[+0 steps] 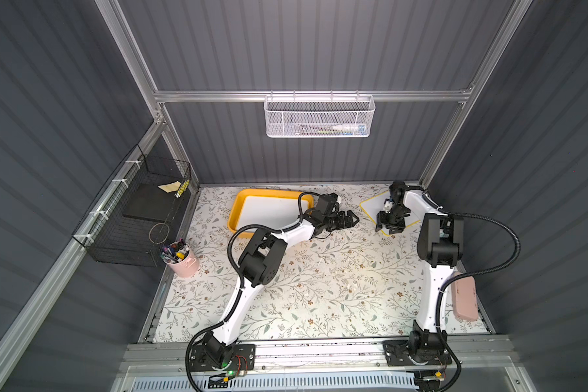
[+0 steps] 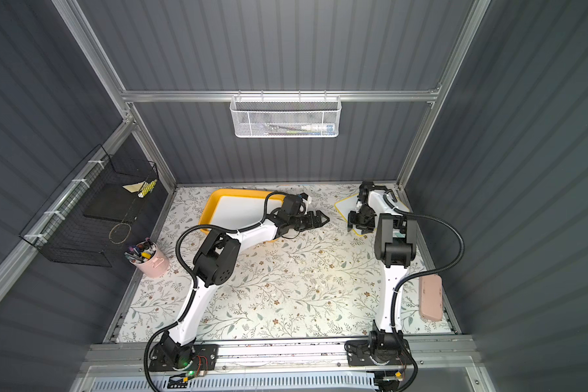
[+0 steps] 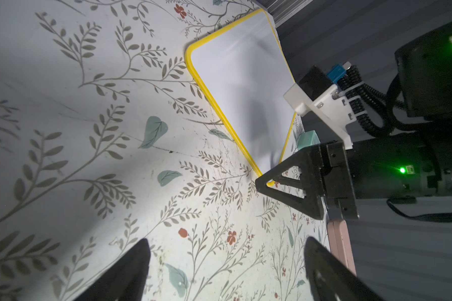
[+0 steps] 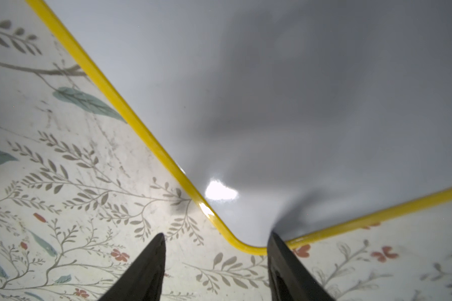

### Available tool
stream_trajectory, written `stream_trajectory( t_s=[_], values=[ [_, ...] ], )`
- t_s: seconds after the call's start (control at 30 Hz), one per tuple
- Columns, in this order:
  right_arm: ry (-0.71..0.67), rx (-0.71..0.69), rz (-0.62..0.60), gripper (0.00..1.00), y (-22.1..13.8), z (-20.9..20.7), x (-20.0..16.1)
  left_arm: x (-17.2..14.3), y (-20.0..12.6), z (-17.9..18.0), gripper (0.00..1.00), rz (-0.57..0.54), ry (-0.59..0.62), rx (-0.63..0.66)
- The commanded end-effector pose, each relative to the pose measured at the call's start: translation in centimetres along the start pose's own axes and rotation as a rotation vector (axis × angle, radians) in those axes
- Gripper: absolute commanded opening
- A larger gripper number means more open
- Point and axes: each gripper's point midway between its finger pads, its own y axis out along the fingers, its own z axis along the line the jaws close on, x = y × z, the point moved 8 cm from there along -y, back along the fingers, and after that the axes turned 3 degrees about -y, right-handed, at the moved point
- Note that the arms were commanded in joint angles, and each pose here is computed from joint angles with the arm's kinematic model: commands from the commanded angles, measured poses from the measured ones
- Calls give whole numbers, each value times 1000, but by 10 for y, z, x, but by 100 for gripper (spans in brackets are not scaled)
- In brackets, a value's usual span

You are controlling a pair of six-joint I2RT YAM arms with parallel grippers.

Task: Put the whiteboard into the storage box
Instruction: Move the whiteboard to the center of the board.

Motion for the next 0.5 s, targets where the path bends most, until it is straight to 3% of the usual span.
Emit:
stream_trajectory(
  t_s=[0.0, 0.47],
  values=[
    [44, -15, 214, 62, 50, -8, -31, 10, -16, -19, 92, -27, 37, -38],
    [-6, 24, 355, 67, 58, -4, -22, 12, -17, -21, 92, -26, 40, -44]
  ],
)
